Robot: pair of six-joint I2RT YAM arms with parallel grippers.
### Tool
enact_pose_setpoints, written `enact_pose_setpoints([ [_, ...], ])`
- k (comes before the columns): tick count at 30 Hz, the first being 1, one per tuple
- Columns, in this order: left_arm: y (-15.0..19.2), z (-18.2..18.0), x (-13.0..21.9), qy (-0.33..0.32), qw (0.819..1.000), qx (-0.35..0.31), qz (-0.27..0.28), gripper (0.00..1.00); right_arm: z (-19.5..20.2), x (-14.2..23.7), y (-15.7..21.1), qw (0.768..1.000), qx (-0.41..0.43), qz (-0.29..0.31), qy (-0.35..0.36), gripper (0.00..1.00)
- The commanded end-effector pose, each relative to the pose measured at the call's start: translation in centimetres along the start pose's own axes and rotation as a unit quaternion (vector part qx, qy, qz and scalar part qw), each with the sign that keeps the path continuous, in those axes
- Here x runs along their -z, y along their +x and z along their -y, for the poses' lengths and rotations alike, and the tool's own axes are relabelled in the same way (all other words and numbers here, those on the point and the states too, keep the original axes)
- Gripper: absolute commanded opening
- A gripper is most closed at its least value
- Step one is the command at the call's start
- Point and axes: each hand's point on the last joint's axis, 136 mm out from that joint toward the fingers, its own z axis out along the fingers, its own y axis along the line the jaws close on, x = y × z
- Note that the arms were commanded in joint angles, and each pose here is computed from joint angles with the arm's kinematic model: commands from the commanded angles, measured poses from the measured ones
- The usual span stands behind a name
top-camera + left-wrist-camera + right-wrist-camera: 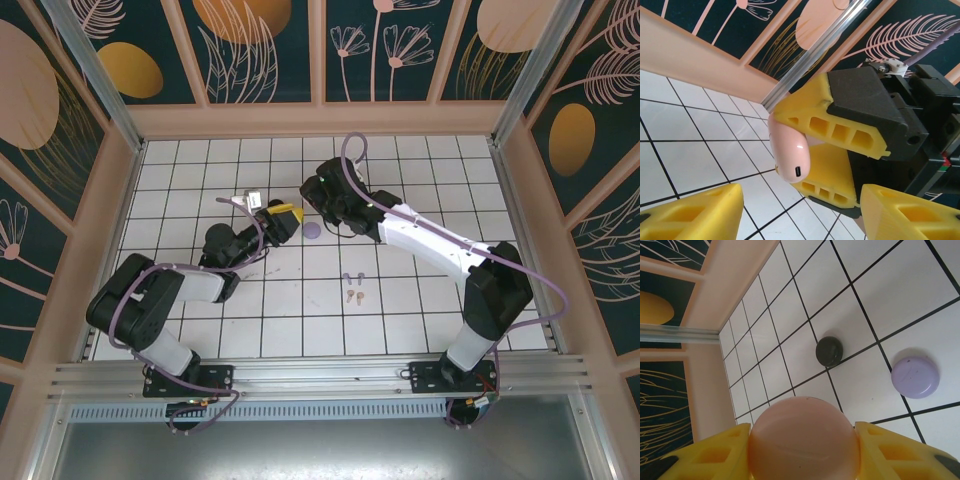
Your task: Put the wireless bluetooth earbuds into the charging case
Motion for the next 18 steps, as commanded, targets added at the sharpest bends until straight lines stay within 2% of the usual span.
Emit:
enact_pose_setpoints([
  [1, -0.8, 1.1, -0.4, 0.029, 0.999, -0.010, 0.021, 0.61, -2.6, 0.4, -0.3, 0.999, -0.014, 0.009, -0.038, 0.37],
  [16, -2.1, 1.6, -1.9, 0.049, 0.998, -0.007, 0.044, 0.58, -3.8, 0.4, 0.9, 0.998, -0.011, -0.007, -0.056, 0.36],
  [18, -1.6, 0.7, -2.2, 0.042, 0.998, -0.001, 0.039, 0.58, -3.8, 0.4, 1.0, 0.998, -0.011, -0.007, -0.057, 0.35],
])
